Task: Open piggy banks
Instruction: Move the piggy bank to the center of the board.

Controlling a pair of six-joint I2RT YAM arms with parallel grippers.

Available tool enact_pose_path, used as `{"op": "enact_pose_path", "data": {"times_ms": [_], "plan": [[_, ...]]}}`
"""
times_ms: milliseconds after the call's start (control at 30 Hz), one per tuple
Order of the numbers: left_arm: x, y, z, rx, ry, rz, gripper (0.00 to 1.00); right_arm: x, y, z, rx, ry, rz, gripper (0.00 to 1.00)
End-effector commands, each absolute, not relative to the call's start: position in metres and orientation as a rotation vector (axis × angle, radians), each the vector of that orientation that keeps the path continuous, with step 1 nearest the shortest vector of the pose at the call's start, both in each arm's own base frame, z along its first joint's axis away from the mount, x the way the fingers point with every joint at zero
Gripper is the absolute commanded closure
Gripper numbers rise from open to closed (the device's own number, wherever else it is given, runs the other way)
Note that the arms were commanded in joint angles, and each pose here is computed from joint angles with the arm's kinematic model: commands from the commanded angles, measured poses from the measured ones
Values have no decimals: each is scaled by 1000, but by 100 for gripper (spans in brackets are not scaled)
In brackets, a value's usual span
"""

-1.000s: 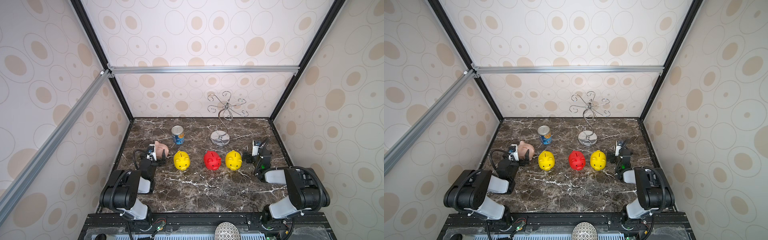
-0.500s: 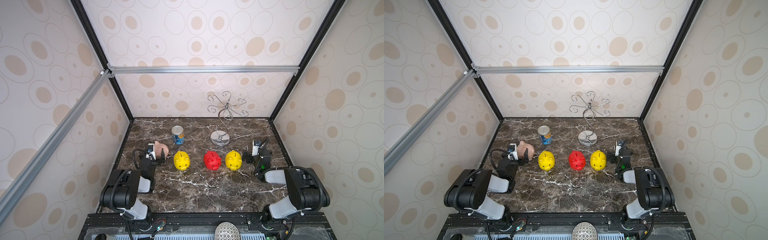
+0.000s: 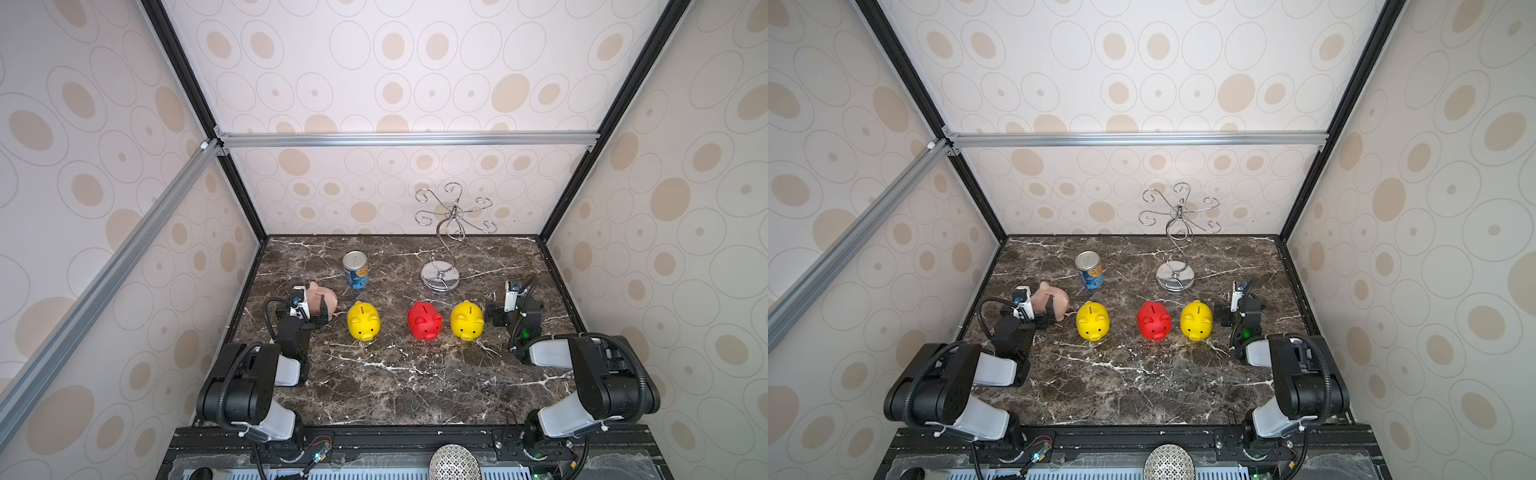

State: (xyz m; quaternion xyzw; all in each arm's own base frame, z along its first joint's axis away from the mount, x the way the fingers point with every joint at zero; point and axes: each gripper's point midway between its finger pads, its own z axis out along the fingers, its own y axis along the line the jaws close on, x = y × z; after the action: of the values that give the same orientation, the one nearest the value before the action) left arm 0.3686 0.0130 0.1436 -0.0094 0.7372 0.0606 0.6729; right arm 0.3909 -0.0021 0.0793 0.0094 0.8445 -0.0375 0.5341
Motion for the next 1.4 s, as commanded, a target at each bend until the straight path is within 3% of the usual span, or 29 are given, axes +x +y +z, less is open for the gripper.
{"op": "enact_pose_path", "data": {"times_ms": [0, 333, 500, 567, 667, 733, 900, 1033, 1200, 1367], "plan": [[362, 18, 182, -55, 1600, 170, 0, 391, -11, 105, 83, 1970, -146, 1], [336, 17, 281, -99, 1522, 124, 0, 377, -29, 161, 287, 2096, -242, 1], [327, 32, 315, -388, 1606, -4, 0, 361, -34, 187, 586, 2150, -141, 0], [322, 33, 323, -444, 1608, -49, 0, 361, -26, 189, 544, 2169, -53, 1], [316, 20, 333, -415, 1540, -169, 0, 356, 4, 197, 418, 2243, 114, 20], [313, 13, 334, -415, 1524, -242, 0, 348, 33, 198, 321, 2296, 234, 25], [318, -46, 314, -194, 1658, -524, 0, 300, 111, 192, -99, 2364, 165, 20], [310, -77, 279, -186, 1730, -752, 0, 269, 165, 176, -323, 2394, 211, 18], [301, -82, 231, -274, 1850, -730, 2, 251, 237, 174, -610, 2341, 186, 10], [291, -112, 171, -235, 2073, -646, 2, 266, 247, 167, -622, 2342, 120, 7]]}}
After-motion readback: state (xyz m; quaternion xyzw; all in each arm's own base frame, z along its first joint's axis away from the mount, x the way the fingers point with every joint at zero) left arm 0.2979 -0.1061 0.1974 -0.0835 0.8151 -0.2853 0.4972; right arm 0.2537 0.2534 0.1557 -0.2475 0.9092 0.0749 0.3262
